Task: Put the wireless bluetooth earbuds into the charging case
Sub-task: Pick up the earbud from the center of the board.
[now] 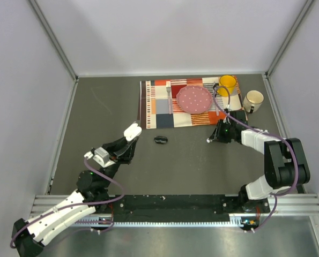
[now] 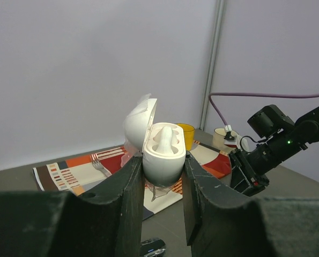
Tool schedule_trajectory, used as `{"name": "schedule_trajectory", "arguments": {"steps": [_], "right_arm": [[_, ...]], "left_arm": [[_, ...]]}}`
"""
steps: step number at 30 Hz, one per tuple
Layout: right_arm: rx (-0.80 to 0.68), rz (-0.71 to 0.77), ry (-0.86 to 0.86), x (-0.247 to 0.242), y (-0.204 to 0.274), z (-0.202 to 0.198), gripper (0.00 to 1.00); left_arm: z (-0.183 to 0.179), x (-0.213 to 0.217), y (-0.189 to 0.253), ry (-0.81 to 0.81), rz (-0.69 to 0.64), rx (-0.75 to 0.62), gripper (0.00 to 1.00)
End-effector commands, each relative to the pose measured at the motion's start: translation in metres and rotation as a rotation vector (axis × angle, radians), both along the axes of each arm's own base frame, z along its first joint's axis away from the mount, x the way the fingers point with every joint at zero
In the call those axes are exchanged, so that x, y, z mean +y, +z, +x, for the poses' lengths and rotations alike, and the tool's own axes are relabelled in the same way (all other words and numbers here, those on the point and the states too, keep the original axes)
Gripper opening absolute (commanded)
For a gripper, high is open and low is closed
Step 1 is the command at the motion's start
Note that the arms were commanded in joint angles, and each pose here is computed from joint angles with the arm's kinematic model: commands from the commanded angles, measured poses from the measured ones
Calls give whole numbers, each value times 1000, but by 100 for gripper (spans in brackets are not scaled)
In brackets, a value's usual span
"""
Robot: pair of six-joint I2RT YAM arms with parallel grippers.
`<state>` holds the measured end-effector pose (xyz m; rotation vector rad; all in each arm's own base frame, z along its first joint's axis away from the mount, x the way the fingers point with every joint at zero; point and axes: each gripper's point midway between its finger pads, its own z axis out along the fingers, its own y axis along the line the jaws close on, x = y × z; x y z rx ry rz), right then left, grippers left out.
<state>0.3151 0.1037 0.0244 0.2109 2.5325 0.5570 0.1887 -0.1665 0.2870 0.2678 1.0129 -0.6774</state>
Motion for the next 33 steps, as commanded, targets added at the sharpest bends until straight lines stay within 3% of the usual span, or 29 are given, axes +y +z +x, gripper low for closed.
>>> {"name": "schedule_trajectory", "arguments": {"steps": [1, 14, 25, 33], "right_arm": [[-28, 14, 33, 3, 1, 8, 27], [-8, 21, -31, 0, -4, 3, 6], [21, 154, -449, -7, -10, -36, 0], [0, 336, -798, -16, -13, -56, 0]], "left_arm": [[-5, 1, 15, -13, -32, -37, 0], [-3, 3, 14, 0, -36, -29, 0], [0, 5, 11, 15, -44, -19, 0], [0, 5, 10, 8, -66, -1, 0]]}}
